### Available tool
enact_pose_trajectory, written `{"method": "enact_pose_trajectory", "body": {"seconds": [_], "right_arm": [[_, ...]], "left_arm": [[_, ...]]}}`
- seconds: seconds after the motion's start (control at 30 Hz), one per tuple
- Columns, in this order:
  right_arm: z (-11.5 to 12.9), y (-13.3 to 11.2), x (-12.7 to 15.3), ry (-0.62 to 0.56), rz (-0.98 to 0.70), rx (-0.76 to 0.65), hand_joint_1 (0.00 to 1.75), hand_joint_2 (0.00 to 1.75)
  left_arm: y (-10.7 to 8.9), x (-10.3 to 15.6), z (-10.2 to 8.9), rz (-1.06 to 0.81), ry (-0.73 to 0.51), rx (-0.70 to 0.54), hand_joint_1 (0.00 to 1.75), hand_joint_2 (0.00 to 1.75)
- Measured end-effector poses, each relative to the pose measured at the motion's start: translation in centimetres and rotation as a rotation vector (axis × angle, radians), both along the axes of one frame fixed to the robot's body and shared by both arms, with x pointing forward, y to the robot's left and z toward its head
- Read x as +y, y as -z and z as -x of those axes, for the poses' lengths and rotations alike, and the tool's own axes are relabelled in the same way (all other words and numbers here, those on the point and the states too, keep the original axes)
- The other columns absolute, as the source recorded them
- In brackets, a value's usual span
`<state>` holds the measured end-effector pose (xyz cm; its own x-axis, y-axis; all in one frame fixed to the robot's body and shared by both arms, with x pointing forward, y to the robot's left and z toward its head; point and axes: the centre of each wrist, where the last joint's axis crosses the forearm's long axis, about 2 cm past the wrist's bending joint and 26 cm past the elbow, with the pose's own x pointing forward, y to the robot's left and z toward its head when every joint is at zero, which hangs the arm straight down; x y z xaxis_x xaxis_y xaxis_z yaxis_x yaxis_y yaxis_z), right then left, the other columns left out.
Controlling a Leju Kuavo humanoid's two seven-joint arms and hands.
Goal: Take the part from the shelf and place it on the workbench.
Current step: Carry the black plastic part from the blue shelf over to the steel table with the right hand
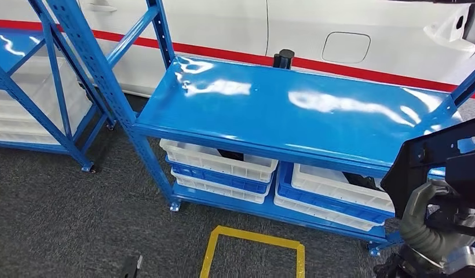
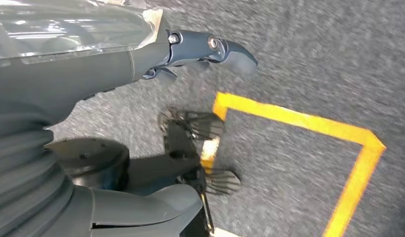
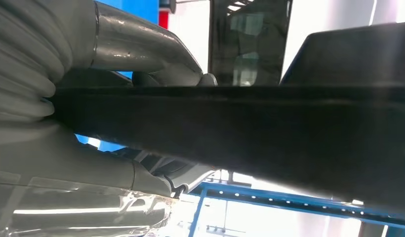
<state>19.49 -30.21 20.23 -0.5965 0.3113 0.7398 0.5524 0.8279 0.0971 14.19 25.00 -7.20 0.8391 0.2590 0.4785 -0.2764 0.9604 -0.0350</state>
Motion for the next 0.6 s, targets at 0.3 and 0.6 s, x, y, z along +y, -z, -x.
{"method": "enact_pose_trajectory", "body": {"seconds": [0.3, 0.6], "right_arm": [[-0.28, -0.13, -0.01, -0.003, -0.004, -0.005, 1.75, 1.75], [-0.41, -0.14, 0.23, -0.011, -0.014, -0.002, 1.75, 1.75]], "left_arm": [[-0.06, -0.02, -0.22, 0.026, 0.005, 0.009, 0.00, 1.75], [0.01, 0.50, -0.29, 0.036, 0.015, 0.018, 0.00, 1.75]]}}
